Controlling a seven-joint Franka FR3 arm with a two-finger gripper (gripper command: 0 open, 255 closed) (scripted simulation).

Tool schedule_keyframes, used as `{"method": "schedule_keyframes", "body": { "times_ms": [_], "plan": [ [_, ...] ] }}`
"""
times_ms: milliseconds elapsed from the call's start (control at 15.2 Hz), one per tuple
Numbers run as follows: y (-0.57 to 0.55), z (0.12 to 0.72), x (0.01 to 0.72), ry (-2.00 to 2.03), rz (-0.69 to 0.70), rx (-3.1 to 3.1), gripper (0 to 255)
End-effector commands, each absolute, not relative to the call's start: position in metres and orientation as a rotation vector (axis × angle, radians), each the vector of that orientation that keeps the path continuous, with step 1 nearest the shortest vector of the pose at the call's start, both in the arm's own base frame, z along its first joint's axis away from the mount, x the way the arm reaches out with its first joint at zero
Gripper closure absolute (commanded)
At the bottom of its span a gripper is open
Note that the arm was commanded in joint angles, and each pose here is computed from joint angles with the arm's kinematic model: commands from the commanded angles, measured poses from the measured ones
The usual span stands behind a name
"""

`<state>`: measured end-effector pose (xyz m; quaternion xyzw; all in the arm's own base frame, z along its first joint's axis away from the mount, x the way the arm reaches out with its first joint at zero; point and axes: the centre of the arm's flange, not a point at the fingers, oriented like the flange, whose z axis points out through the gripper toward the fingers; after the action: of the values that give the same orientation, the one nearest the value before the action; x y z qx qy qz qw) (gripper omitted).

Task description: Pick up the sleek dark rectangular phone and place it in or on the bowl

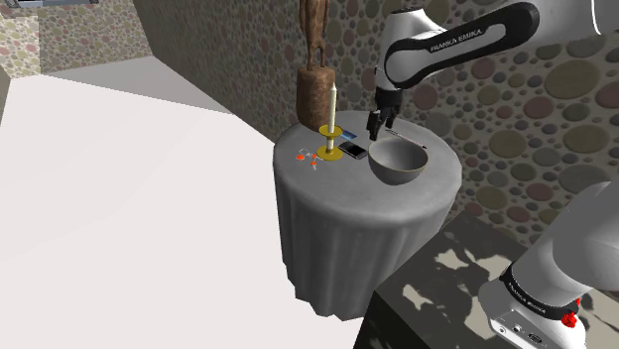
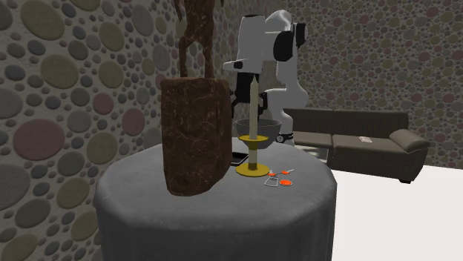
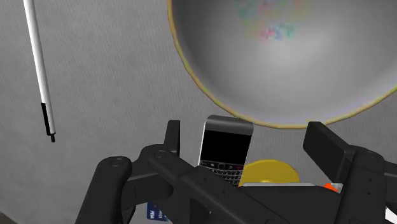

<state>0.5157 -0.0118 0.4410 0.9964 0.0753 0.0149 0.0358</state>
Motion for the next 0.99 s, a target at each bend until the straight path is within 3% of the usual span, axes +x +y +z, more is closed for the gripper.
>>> {"method": "schedule_keyframes", "body": {
  "times_ms": [0,462,924],
  "plan": [
    [-0.007,0.426,0.535,0.252,0.049,3.063,0],
    [0.002,0.371,0.602,0.314,0.051,3.071,0],
    [0.000,0.334,0.604,0.314,0.051,3.071,0]
  ]
}}
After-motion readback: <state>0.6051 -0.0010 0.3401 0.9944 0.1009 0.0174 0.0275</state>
